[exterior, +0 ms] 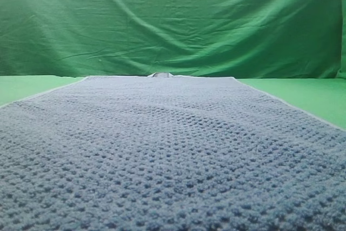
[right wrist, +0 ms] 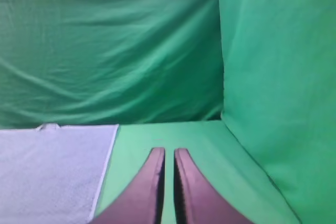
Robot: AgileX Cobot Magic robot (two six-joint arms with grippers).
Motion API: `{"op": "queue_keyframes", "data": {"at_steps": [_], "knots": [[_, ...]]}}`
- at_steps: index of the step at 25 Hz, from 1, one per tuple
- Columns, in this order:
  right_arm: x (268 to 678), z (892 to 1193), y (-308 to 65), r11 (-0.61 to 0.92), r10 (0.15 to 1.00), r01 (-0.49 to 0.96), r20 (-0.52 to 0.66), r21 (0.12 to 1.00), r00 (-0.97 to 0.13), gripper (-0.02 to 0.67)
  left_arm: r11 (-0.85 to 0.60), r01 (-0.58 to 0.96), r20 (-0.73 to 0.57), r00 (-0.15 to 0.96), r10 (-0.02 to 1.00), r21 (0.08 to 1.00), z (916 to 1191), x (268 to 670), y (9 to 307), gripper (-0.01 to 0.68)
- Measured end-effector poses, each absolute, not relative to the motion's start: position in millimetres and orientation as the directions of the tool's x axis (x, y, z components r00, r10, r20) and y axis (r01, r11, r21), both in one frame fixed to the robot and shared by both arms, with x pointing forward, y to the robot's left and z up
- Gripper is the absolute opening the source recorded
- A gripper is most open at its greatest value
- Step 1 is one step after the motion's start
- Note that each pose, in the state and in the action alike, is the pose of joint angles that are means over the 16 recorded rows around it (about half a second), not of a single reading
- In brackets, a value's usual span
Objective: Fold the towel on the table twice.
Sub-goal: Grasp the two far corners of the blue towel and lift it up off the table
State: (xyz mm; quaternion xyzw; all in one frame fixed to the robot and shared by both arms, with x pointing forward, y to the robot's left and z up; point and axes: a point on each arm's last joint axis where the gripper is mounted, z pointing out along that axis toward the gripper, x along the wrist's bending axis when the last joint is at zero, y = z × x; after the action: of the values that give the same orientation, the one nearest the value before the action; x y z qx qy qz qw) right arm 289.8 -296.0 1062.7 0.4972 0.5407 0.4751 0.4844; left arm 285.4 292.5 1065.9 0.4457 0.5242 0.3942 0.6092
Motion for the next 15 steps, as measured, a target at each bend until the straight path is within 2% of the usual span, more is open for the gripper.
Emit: {"op": "queue_keyframes", "data": {"at_steps": [8,15], "knots": [[301.3,1079.0,-293.0,0.149,0.986,0.156,-0.135,0.976,-0.1,0.047,0.265,0.012,-0.264,0.14,0.954,0.964,1084.4,290.1,291.4,0.0],[311.3,1091.2,-290.3,0.185,0.977,0.222,-0.155,0.957,-0.145,0.047,0.19,0.029,-0.192,0.145,0.971,0.981,1094.0,291.4,290.5,0.0]]}}
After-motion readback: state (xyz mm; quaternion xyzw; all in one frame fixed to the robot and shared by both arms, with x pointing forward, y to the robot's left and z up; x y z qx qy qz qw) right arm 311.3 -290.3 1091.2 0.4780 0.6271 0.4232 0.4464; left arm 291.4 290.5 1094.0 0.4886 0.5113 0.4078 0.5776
